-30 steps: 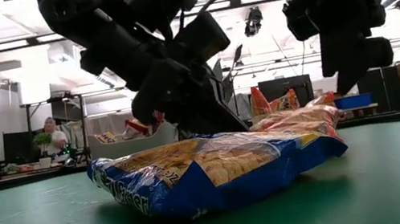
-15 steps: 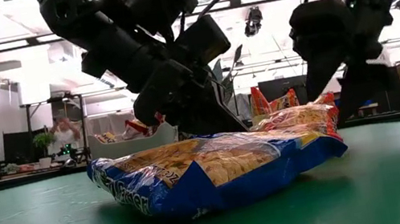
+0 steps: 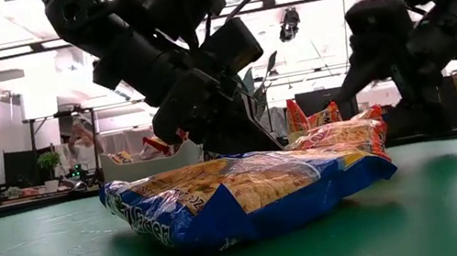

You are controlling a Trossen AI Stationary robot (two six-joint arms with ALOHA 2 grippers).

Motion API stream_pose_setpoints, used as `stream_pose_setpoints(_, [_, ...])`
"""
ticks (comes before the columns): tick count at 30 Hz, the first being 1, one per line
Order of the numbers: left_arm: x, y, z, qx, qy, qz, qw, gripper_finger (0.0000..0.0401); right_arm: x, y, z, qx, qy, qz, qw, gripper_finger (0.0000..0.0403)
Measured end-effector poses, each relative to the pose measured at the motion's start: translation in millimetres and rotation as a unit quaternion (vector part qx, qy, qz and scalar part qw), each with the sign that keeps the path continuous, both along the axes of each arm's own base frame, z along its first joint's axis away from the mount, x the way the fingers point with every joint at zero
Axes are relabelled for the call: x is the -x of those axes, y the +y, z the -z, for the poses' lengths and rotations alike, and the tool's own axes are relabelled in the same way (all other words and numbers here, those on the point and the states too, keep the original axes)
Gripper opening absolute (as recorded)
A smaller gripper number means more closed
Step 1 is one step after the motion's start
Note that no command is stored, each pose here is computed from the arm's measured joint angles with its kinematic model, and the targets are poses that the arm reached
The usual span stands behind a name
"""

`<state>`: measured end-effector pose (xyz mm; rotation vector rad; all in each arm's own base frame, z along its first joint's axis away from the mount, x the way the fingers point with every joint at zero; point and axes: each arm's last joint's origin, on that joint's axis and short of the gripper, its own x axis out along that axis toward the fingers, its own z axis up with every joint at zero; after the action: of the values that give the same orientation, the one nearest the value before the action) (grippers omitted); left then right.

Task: Sort Maruchan noodles
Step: Put the orange noodle pack into the yellow bin

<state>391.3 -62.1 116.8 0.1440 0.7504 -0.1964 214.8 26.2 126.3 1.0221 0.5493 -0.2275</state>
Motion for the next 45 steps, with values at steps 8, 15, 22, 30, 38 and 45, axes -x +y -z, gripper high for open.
stream_pose_setpoints(8, [0, 0, 0, 0.001, -0.004, 0.0, 1.0, 0.0, 3, 7, 2, 0.002, 0.002, -0.008, 1.0, 0.0338])
stream_pose_setpoints(15, [-1, 0, 0, 0.0, -0.006, -0.001, 1.0, 0.0, -10, 14, 10, 0.013, 0.017, -0.011, 1.0, 0.0338])
stream_pose_setpoints(22, [0, 1, 1, 0.0, -0.006, -0.001, 1.0, 0.0, -32, 20, 15, 0.015, -0.018, -0.042, 0.999, 0.0331])
stream_pose_setpoints(30, [0, 1, 1, 0.0, -0.008, -0.001, 1.0, 0.0, -42, 22, 11, 0.038, -0.03, -0.064, 0.997, 0.03])
stream_pose_setpoints(38, [0, 1, 1, 0.001, -0.011, -0.001, 1.0, 0.0, -41, 22, 11, 0.048, -0.029, -0.068, 0.996, 0.0204])
stream_pose_setpoints(45, [1, 1, -4, -0.012, -0.012, 0.009, 1.0, 0.0, -41, 22, 11, 0.055, -0.032, -0.073, 0.995, 0.0134])
